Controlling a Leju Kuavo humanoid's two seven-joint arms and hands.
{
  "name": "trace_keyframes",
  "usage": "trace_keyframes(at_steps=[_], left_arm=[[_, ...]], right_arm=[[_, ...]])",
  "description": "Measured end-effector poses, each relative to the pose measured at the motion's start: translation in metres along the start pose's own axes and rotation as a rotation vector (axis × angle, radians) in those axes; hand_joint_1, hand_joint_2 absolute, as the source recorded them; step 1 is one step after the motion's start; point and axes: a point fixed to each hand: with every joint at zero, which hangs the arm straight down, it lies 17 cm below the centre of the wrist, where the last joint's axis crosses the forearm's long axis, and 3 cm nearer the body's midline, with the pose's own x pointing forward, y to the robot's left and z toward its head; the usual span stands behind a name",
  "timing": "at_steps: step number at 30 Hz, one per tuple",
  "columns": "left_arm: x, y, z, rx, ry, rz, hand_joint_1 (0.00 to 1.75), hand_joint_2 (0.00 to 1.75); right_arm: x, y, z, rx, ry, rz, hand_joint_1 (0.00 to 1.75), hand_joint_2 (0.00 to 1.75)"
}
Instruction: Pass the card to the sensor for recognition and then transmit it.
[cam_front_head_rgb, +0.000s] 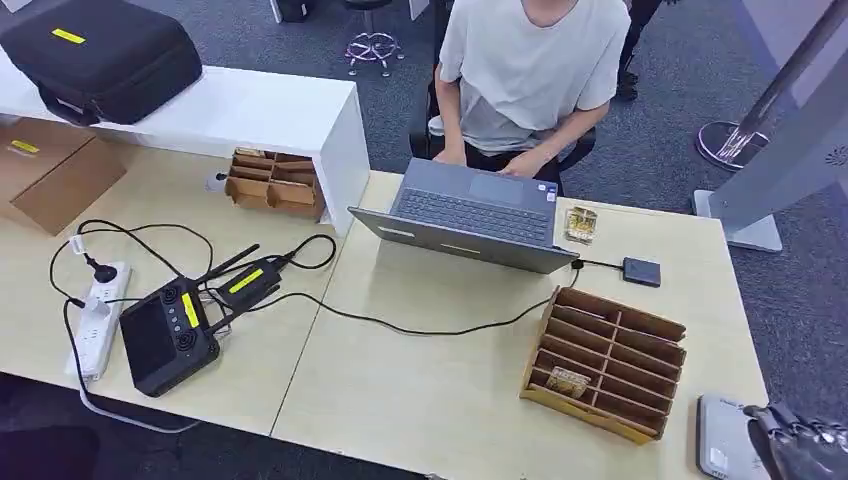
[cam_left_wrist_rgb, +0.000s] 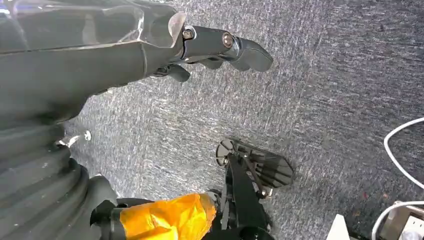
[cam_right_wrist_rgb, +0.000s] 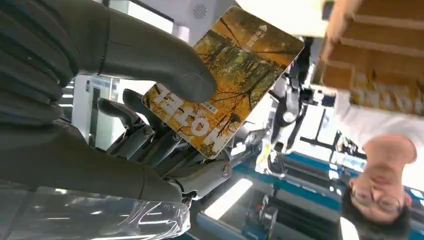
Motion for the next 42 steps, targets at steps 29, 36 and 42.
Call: trace_keyframes(at_steps=[29, 36, 42], left_arm=[[0.0, 0.001, 0.0, 0.002, 0.001, -0.004, 0.0, 1.75], [0.0, 0.001, 0.0, 0.004, 0.0, -0.007, 0.0, 1.75], [-0.001, 0.001, 0.0, 0.001, 0.001, -0.016, 0.0, 1.75]], right_arm=[[-0.054, 0.114, 0.05, 0.28, 0.204, -0.014, 1.75, 1.75], [-0.054, 0.119, 0.052, 0.29, 0.218, -0.025, 1.75, 1.75], [-0.051, 0.107, 0.038, 0.245, 0.206, -0.03, 1.75, 1.75]])
